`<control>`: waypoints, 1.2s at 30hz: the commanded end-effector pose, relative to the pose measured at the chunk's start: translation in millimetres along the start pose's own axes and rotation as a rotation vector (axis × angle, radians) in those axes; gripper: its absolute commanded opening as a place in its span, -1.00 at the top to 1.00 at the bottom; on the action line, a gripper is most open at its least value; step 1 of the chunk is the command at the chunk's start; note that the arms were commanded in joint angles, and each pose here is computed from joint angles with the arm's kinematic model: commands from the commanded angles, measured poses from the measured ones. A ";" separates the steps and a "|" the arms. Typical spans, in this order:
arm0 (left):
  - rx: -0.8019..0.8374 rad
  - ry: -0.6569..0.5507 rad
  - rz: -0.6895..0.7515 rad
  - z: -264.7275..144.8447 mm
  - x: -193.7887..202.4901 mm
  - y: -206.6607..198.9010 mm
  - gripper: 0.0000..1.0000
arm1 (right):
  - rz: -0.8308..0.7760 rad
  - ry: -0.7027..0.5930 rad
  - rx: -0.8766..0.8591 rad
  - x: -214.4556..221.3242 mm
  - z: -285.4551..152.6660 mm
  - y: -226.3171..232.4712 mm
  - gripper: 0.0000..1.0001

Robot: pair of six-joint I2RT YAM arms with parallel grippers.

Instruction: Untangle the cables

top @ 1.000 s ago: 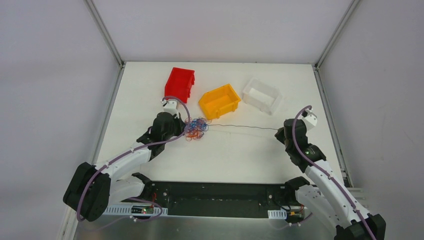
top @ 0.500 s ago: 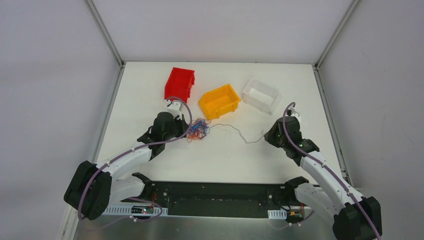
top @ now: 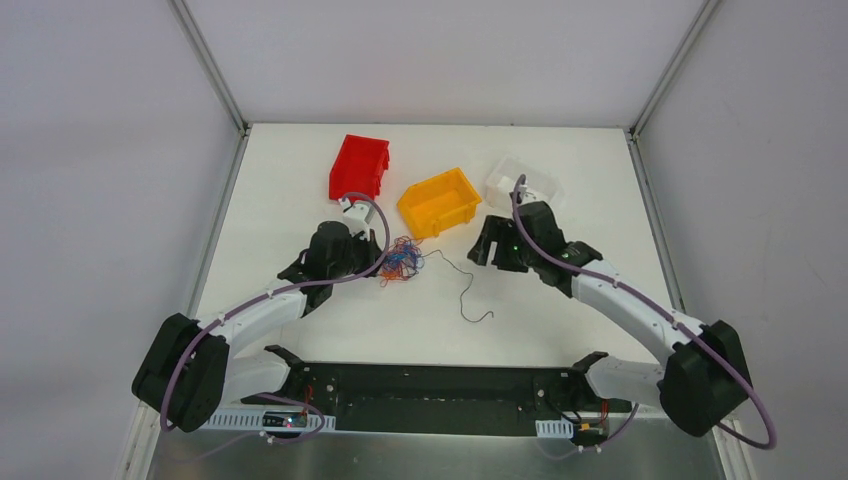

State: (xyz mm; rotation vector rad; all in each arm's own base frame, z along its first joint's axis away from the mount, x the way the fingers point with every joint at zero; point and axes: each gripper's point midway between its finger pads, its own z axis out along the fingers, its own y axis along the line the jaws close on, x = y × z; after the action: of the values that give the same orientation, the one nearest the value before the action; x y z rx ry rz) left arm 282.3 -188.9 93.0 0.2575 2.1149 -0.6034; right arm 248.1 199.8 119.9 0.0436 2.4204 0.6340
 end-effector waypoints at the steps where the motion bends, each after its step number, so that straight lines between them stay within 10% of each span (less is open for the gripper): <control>1: 0.040 -0.071 0.019 -0.5 -26.5 -8.5 1.00 | -0.014 -0.045 -0.086 -26.9 11.0 46.5 -0.52; 17: 0.027 -0.077 0.020 -1.0 -27.6 -6.4 1.00 | -0.256 0.234 -0.083 -0.2 99.1 73.6 -0.52; 22: 0.020 -0.077 0.021 -0.8 -28.3 -5.1 1.00 | -0.243 0.301 -0.117 14.2 107.7 76.7 0.00; 26: 0.011 -0.074 0.022 -0.3 -28.0 -3.7 1.00 | -0.234 0.302 -0.081 16.1 106.7 69.4 0.95; 36: -0.372 -0.138 -0.052 -24.3 -27.8 62.8 1.00 | -0.023 -0.035 0.258 -49.7 48.2 -30.8 1.00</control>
State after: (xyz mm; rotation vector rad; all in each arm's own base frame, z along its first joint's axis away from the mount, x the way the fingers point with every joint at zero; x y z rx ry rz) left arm 291.4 -167.1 92.2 0.1501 2.1179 -0.4696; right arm 294.5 259.2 67.8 -0.1902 2.5969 0.5010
